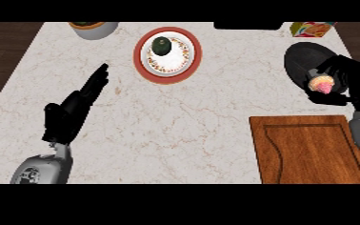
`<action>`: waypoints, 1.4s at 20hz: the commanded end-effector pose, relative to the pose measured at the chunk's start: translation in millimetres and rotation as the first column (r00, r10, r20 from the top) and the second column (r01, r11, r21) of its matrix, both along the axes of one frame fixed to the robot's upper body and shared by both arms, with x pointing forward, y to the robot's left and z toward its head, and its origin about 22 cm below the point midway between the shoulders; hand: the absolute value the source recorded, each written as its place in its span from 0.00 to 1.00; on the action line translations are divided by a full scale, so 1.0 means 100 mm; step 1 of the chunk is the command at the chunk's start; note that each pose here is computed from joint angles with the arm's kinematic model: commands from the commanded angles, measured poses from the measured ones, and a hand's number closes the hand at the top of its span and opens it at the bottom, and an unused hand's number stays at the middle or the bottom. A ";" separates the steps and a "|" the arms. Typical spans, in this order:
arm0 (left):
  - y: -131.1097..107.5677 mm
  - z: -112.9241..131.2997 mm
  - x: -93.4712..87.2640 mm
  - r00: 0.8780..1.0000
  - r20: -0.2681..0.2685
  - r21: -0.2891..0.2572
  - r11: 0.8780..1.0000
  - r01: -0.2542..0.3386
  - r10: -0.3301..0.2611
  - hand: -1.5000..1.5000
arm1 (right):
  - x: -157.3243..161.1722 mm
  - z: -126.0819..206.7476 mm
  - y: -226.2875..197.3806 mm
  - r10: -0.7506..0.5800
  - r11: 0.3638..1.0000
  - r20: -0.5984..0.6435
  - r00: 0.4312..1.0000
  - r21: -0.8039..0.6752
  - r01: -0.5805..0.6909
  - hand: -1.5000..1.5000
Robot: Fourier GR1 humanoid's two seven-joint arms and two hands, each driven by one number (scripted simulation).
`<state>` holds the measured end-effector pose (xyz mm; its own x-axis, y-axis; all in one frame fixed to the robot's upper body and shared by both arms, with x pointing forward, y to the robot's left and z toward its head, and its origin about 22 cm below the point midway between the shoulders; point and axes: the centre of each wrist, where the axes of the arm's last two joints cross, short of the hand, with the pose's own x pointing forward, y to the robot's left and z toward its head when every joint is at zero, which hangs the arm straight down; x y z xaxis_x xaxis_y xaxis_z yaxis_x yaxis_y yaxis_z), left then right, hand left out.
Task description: Pick the cupcake from the cutting board and place it in the pan
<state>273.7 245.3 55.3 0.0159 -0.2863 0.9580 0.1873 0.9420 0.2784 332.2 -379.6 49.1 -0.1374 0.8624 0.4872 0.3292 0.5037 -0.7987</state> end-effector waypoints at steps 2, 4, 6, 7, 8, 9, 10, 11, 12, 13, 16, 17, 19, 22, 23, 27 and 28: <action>0.10 -0.01 -0.03 1.000 -0.002 -0.007 1.000 -0.005 0.005 0.50 | 0.30 -0.15 -0.16 -0.014 1.000 0.006 1.000 0.002 0.014 1.00; 0.06 0.16 -0.04 1.000 -0.003 0.014 1.000 0.010 -0.010 0.50 | 0.33 -0.20 -0.22 -0.019 1.000 0.002 1.000 -0.002 0.019 1.00; -0.08 0.05 0.07 1.000 0.021 -0.014 1.000 0.022 -0.022 0.50 | 0.35 -0.14 -0.35 -0.035 0.999 0.014 0.999 0.004 0.035 1.00; -0.05 -0.06 0.01 1.000 -0.007 -0.014 1.000 0.009 -0.009 0.50 | 0.44 -0.03 -0.33 -0.018 1.000 0.032 0.999 0.016 0.017 1.00; -0.22 0.15 0.04 1.000 0.004 0.007 1.000 0.018 -0.018 0.50 | 0.37 -0.16 -0.36 -0.045 0.999 0.025 0.999 -0.001 0.045 1.00; -0.20 0.05 -0.06 1.000 0.006 -0.016 1.000 0.022 -0.022 0.50 | 0.27 -0.24 -0.46 -0.040 0.999 0.027 0.999 0.002 0.040 1.00; -0.02 0.09 0.07 0.999 0.022 -0.008 0.999 0.032 -0.032 0.50 | 0.35 -0.08 -0.50 -0.032 0.999 0.041 0.999 0.002 0.032 1.00; -0.07 0.07 0.05 1.000 0.020 0.002 1.000 0.022 -0.022 0.50 | 0.38 -0.16 -0.41 -0.036 0.999 0.023 0.999 0.021 0.035 1.00; -0.20 0.01 0.07 1.000 0.003 -0.013 1.000 0.027 -0.027 0.50 | 0.42 -0.05 -0.45 -0.046 0.999 0.023 0.999 -0.013 0.046 1.00; -0.03 0.12 0.04 0.999 0.008 -0.013 0.999 0.034 -0.034 0.50 | 0.41 -0.14 -0.40 -0.050 0.999 0.027 0.998 -0.013 0.051 1.00; -0.19 0.11 0.03 0.999 0.002 -0.008 0.999 0.043 -0.043 0.50 | 0.38 -0.09 -0.51 -0.052 0.999 0.023 0.998 -0.013 0.052 1.00; -0.25 0.06 0.06 0.998 0.022 0.001 0.999 0.054 -0.054 0.50 | 0.32 -0.10 -0.60 -0.253 0.966 -0.178 0.951 0.004 0.258 1.00; -0.20 0.14 0.11 0.998 0.024 -0.001 0.998 0.058 -0.058 0.50 | 0.26 -0.23 -0.59 -0.215 0.977 -0.284 0.934 -0.057 0.208 0.00; -0.29 0.08 0.12 0.997 0.038 0.003 0.998 0.069 -0.069 0.50 | 0.37 -0.16 -0.49 -0.154 0.985 -0.308 0.939 0.028 0.170 0.00; -0.27 0.10 0.13 0.997 0.037 -0.015 0.997 0.072 -0.072 0.50 | 0.32 -0.05 -0.66 -0.136 0.987 -0.307 0.942 0.037 0.155 0.00; -0.35 0.05 0.11 0.996 0.043 -0.022 0.997 0.076 -0.075 0.50 | 0.43 -0.11 -0.44 -0.067 0.977 -0.237 0.969 0.180 0.112 0.00; -0.29 0.08 0.12 0.995 0.028 -0.018 0.996 0.091 -0.091 0.50 | 0.42 -0.18 -0.40 -0.057 0.966 -0.220 0.974 0.233 0.109 0.00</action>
